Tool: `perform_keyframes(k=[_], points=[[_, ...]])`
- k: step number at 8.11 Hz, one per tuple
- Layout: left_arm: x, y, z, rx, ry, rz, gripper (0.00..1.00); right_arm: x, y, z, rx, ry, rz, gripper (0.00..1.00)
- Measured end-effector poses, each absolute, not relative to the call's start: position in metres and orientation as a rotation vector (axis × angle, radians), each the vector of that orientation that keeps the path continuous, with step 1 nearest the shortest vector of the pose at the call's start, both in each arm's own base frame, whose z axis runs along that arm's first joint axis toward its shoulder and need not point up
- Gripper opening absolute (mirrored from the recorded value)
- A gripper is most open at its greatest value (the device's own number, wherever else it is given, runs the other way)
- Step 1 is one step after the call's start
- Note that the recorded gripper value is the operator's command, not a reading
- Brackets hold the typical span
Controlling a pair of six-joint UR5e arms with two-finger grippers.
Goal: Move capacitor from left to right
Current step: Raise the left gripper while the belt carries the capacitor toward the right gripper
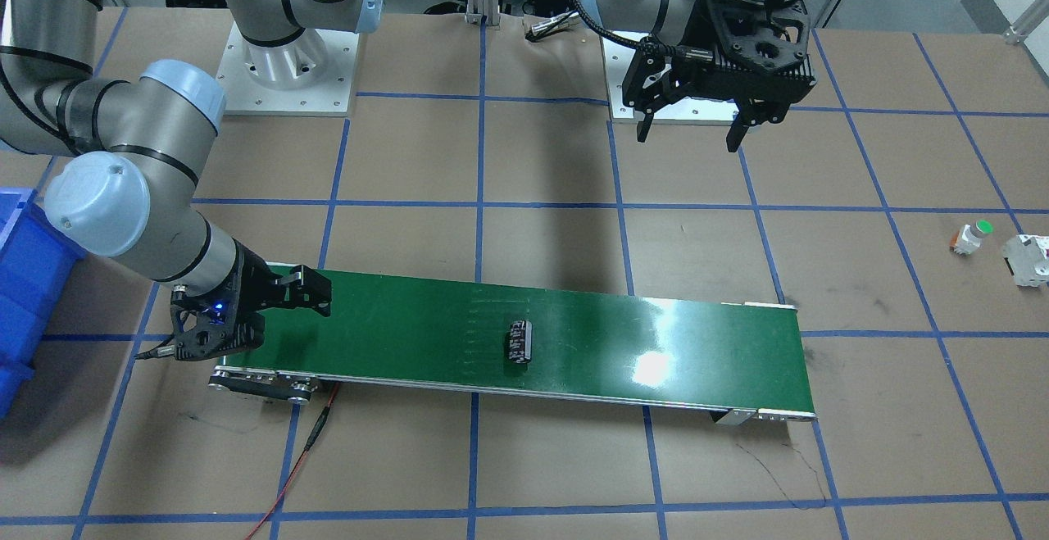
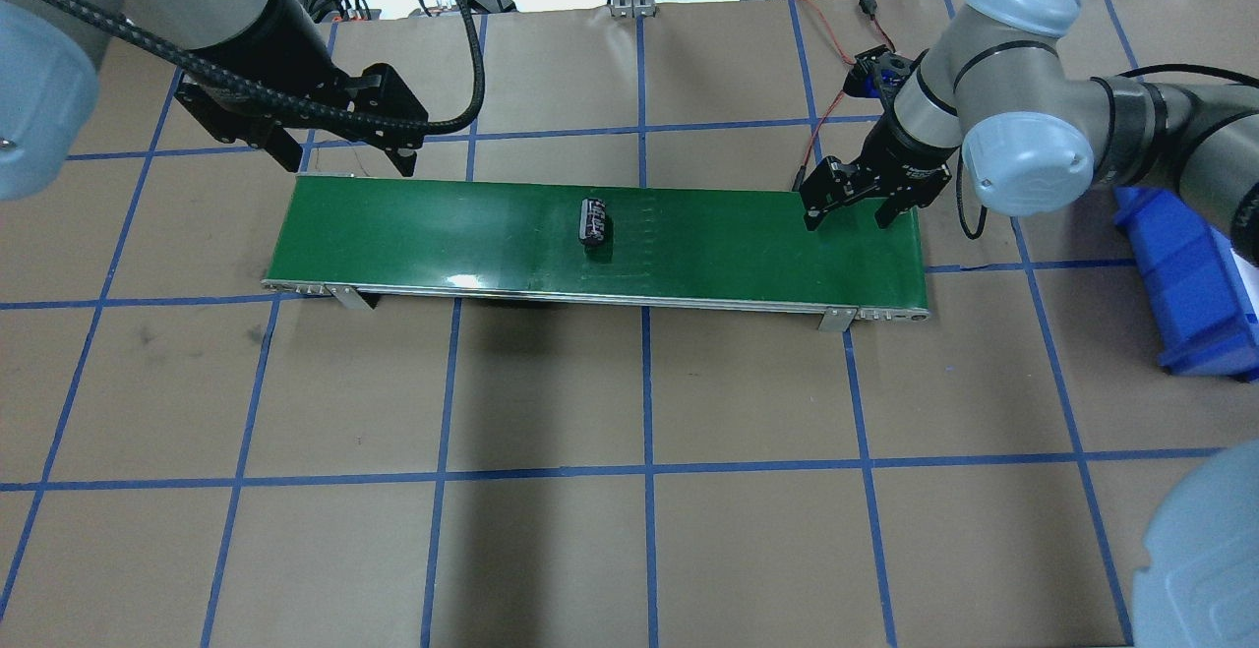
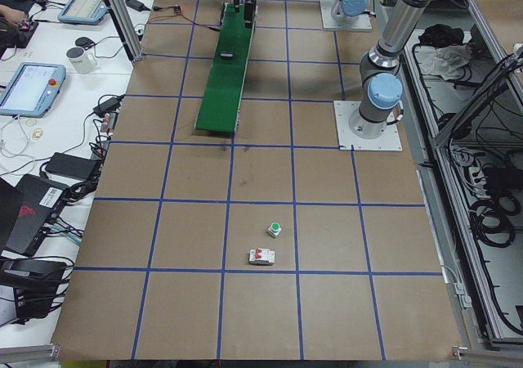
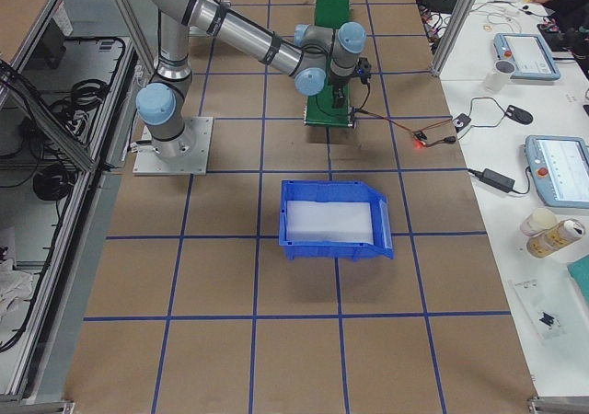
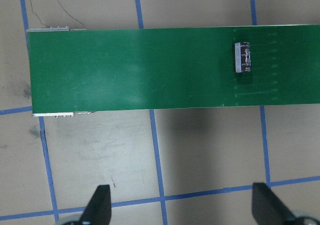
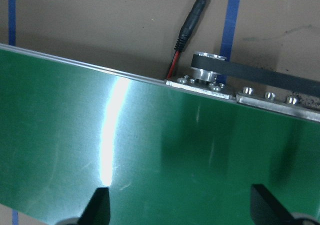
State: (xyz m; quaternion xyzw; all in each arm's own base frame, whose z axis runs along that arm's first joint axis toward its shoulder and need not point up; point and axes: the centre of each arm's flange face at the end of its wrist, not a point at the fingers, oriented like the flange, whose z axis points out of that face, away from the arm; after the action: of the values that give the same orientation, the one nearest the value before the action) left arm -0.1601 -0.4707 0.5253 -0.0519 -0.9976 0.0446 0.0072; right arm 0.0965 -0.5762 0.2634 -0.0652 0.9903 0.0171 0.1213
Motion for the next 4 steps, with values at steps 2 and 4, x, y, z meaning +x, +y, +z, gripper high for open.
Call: perform_keyframes(k=[2, 4], points=[[-0.1601, -0.4710, 0.5256, -0.162, -3.120, 0.144, 1.00, 0.0970, -0.5762, 0.2633, -0.191, 2.891, 0.050, 0.99], [-0.1602, -0.4710, 0.5256, -0.162, -3.119, 0.145, 1.00, 0.0969, -0.5762, 0.2627, -0.190, 2.890, 0.052, 0.95]])
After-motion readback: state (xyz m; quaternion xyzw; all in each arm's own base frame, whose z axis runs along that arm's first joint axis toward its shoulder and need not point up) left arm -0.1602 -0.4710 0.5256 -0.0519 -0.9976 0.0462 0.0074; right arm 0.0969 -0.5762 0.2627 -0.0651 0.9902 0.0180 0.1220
